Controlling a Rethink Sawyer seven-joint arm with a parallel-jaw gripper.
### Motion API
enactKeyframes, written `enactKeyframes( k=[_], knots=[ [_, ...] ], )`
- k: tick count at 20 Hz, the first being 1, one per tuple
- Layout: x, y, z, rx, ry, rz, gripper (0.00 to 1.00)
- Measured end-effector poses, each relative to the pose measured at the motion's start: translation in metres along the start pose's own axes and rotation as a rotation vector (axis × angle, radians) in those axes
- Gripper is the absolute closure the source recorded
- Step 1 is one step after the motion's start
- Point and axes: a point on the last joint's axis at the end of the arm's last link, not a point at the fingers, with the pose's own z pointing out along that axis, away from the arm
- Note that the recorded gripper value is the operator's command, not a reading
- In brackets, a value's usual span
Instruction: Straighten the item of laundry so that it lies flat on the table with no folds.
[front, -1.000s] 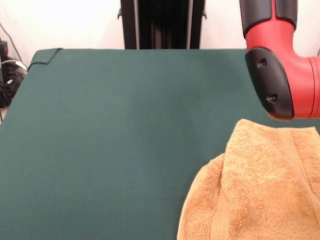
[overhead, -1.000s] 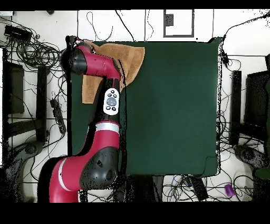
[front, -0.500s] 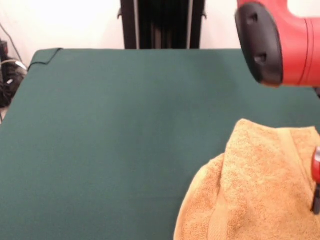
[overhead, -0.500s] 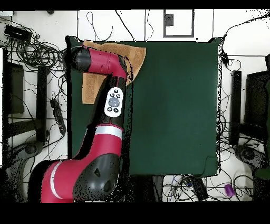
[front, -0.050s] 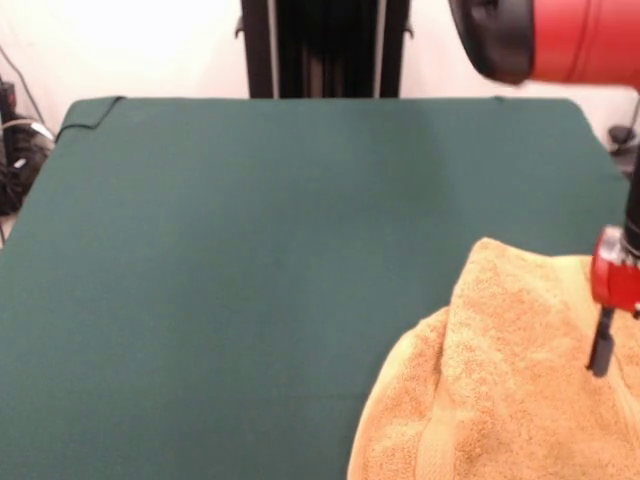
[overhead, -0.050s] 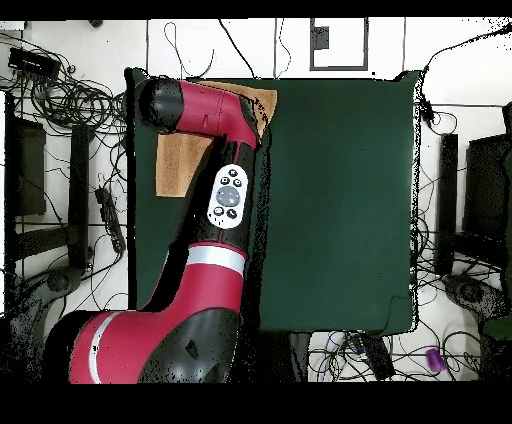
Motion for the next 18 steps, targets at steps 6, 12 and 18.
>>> enactKeyframes(
  k=[6,12,18],
  knots=[
    [-0.032,-0.024,-0.034,-0.012,-0.01,0.048,0.0],
    [-0.055,-0.062,-0.046,0.009,-0.006,0.079,0.0],
    [-0.068,-0.106,-0.042,0.048,0.011,0.098,0.0]
  ],
)
